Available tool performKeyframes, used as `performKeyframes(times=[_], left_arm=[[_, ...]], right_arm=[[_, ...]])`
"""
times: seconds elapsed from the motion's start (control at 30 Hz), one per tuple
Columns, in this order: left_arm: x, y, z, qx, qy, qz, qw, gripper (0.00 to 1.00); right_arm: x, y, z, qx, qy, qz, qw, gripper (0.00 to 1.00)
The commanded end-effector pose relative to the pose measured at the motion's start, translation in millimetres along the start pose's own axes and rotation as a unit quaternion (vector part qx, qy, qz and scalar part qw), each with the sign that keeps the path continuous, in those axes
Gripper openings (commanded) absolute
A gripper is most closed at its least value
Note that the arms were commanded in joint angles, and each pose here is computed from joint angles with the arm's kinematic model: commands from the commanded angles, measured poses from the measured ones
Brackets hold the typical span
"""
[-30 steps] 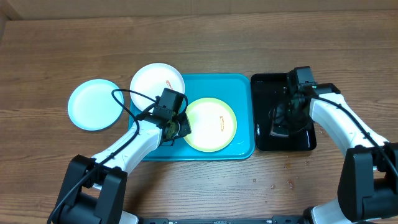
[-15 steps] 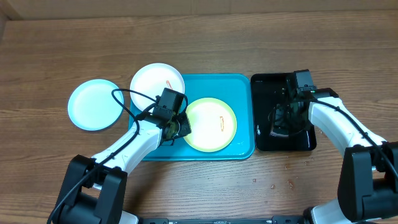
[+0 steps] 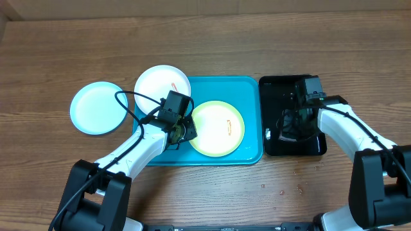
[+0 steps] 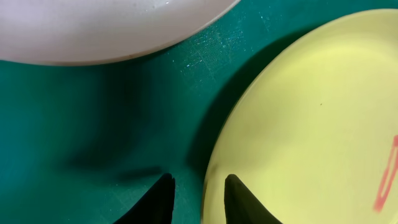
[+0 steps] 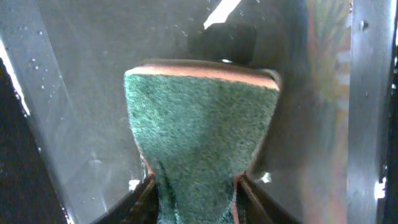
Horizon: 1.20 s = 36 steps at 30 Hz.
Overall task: Clean dirty plates on tray and stack at the side
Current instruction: 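Rub the held sponge in the black tray's water with the right gripper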
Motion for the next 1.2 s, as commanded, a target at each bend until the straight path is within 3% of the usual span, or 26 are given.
performKeyframes(times=[0.0,0.13,0.4,0.67,0.8,1.17], left_arm=[[1,3,4,-0.011,0.002,0.004,1.000,0.26],[-1,2,4,-0.008,-0.003,0.004,1.000,0.11],[-1,2,4,-0.008,-0.003,0.004,1.000,0.14],[5,6,13,-0.017,0.013,0.004,1.000,0.04],[7,8,17,-0.022,0.021,0.003,1.000,0.04],[-6,0,-12,-0.001,-0.020,-0.023,1.000,0.04]], right_arm=[[1,-1,2,0.002,0.001,0.000,1.000,0.23],[-4,1,-4,0.000,-0.003,0.000,1.000,0.13],[-6,3,-11,0.002,0.001,0.000,1.000,0.11],[-6,3,-11,0.002,0.001,-0.002,1.000,0.11],[-7,3,-11,0.002,0.001,-0.012,1.000,0.10],[-12,5,-11,-0.001,-0.013,-0.032,0.999,0.04]])
Point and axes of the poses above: each gripper's point midway between its finger pads, its own z axis out along the fingers, its own y axis along the line the jaws close on, x = y × z, the point moved 4 cm from there along -z, back along the fingers, and after that the axes turned 6 degrees about z, right-handed, at the moved point
